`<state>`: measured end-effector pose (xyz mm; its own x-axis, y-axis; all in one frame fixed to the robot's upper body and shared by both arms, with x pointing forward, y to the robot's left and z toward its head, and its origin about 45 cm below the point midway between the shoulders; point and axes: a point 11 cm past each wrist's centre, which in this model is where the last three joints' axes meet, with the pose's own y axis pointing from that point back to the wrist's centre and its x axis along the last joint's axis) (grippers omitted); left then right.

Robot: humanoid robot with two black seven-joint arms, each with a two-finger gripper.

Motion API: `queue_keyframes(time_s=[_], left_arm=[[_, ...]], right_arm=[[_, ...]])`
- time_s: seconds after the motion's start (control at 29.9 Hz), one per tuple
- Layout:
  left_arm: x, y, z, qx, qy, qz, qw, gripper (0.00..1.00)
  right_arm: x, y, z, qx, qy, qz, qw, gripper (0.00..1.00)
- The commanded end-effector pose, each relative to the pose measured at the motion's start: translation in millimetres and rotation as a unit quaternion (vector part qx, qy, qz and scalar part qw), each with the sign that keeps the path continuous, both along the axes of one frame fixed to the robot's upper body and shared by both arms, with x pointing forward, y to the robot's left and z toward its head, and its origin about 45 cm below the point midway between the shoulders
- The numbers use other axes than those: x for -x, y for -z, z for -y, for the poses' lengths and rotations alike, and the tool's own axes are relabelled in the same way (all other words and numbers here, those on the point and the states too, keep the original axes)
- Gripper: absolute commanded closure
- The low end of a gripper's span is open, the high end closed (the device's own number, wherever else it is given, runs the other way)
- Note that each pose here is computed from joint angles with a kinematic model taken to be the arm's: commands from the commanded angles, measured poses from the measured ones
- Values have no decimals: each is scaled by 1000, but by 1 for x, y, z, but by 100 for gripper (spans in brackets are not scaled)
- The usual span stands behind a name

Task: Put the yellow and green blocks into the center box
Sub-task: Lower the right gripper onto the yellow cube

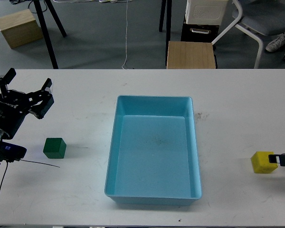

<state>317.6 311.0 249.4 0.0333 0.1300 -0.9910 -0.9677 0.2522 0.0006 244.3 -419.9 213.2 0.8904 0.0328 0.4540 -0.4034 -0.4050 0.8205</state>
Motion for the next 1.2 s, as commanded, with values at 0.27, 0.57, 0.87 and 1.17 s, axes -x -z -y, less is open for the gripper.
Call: queue_keyframes(time_s=[0.27,0.57,0.87,1.17], left_arm=[[-1,-2,0,-2,2,4,1000,0],[-1,-2,-1,-4,1,4,1000,0],[-2,-1,-3,-6,-1,3,1000,0],[-3,-2,-3,-6,-1,5,1000,0]], right_arm=[[-9,12,-4,-6,2,4,1000,1],[-8,28,-5,-9,7,-8,1000,1],[-12,35,-3,-7,13,-7,1000,1],[-15,41,-6,-10,14,-9,1000,1]])
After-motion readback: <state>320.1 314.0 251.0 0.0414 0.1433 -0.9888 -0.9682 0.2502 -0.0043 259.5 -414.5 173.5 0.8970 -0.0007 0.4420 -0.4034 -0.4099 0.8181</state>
